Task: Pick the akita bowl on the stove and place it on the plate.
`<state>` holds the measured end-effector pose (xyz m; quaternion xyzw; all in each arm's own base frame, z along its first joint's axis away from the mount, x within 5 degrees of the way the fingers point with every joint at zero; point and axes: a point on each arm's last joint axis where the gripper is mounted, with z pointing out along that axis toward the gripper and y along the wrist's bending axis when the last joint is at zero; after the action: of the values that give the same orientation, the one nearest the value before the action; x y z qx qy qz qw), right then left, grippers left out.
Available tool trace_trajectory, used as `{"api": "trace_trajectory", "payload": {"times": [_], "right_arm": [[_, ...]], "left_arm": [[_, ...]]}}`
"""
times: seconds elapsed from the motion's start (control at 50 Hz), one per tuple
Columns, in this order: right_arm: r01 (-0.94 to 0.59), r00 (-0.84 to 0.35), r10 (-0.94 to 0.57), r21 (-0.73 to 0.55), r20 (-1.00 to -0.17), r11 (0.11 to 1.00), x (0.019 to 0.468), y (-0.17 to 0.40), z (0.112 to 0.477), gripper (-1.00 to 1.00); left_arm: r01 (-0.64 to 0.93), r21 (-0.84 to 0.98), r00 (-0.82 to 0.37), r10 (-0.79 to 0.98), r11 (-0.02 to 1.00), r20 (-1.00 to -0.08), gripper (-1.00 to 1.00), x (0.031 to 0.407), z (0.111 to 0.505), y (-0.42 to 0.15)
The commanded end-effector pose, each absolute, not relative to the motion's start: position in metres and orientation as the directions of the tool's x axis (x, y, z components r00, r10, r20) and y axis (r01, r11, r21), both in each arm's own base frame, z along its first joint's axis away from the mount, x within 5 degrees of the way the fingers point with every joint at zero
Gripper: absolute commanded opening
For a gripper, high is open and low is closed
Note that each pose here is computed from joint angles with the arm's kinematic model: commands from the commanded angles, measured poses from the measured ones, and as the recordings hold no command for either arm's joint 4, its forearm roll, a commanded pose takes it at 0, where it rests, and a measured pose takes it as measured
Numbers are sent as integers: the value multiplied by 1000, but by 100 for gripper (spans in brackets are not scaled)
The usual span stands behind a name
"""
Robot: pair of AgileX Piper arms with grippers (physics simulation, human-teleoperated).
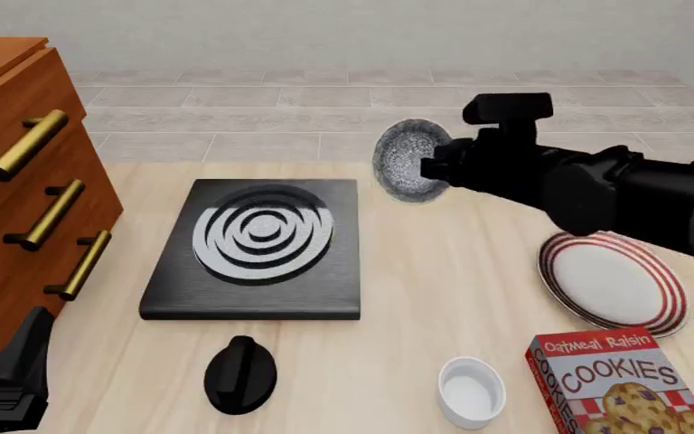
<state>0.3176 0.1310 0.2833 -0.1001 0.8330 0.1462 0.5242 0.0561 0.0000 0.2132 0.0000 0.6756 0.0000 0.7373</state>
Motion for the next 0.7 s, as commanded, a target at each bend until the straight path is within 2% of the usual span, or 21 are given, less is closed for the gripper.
{"api": "trace_trajectory", "payload": {"times": [0.02, 0.22, 0.38, 0.7], "right_arm": [[-244, -426, 42, 160, -904, 956, 311, 103, 287, -100], [-176, -431, 80, 170, -899, 970, 303, 79, 284, -100], [-91, -398, 141, 192, -906, 977, 288, 50, 295, -100], [57, -389, 197, 189, -900, 980, 271, 7, 285, -100]], "left_arm": [[0, 0, 87, 0, 1000, -996, 100, 56, 213, 0], [0, 0, 87, 0, 1000, -996, 100, 56, 213, 0], [0, 0, 87, 0, 1000, -996, 100, 56, 213, 0], [0, 0, 87, 0, 1000, -996, 100, 56, 213, 0]]}}
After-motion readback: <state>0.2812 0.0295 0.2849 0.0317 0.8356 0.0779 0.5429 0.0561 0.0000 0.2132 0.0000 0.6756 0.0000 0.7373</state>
